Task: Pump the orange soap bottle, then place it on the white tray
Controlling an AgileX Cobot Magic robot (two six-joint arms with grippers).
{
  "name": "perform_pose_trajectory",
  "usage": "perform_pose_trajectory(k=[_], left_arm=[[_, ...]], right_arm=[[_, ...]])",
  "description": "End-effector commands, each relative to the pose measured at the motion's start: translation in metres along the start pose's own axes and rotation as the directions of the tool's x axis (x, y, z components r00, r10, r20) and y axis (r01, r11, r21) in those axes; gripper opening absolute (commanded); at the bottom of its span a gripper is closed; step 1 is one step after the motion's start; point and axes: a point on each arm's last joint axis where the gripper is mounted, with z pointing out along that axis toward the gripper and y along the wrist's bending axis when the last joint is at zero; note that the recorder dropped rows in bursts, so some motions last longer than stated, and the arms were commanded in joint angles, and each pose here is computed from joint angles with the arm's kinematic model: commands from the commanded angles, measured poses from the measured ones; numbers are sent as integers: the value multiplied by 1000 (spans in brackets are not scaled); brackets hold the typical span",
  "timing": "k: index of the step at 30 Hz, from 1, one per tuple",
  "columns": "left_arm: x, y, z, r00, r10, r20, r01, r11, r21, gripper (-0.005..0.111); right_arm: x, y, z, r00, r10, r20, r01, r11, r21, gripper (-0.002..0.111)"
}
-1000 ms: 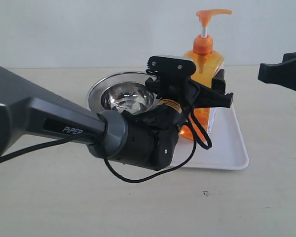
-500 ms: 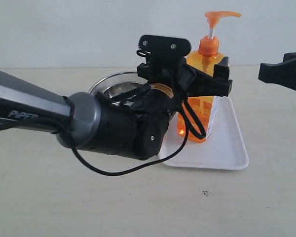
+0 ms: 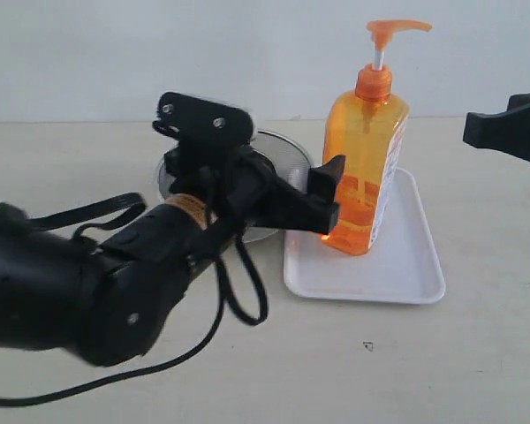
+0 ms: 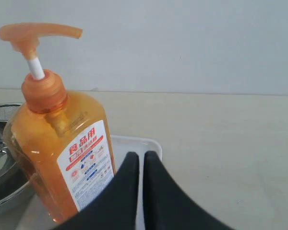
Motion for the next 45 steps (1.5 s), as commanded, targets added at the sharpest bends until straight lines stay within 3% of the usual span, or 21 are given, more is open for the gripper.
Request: perform_pose_trajectory(k=[1,3,6,10,13,18,19,22,25,28,33,38,45], left_arm=[[-6,5,-47,998,-62,-5,63,992,111,63],[-8,8,-70,997,-83,-4,83,982,172,37],[-8,17,-95,990,-139,-10,139,973,184,5],[0,24,-127,961,-264,-77,275,936,221,5],[7,23,-156,980,-177,-91,198,914,355,5],[-2,23,-168,991,-129,-25,128,908,399,5],[-6,27,-171,994,-107,22,91,920,382,5],[-15,46,-185,973,-212,97,180,948,263,5],[-21,59,-205,962,-210,176,168,959,227,5],[-27,76,-228,946,-276,168,248,954,170,5],[-32,97,-252,898,-355,259,354,934,53,5],[-32,105,-274,878,-336,341,369,929,-35,5],[-21,105,-293,882,-315,349,381,915,-135,5]], right_arm=[[0,-3,-2,1000,-1,9,1,1000,16,0],[0,-3,-2,1000,-1,9,1,1000,16,0],[0,-3,-2,1000,-1,9,1,1000,16,0],[0,-3,-2,1000,-1,9,1,1000,16,0],[0,-3,-2,1000,-1,9,1,1000,16,0],[-1,-4,-2,1000,-1,12,1,1000,25,0],[-1,-4,-2,1000,-1,12,1,1000,25,0],[0,-4,-2,1000,-1,11,1,1000,22,0],[0,-4,-2,1000,-1,11,1,1000,22,0],[0,-3,-2,1000,-1,9,1,1000,18,0],[0,-3,-2,1000,-1,9,1,1000,18,0],[0,-3,-2,1000,-1,10,1,1000,19,0],[0,-3,-2,1000,-1,10,1,1000,19,0]])
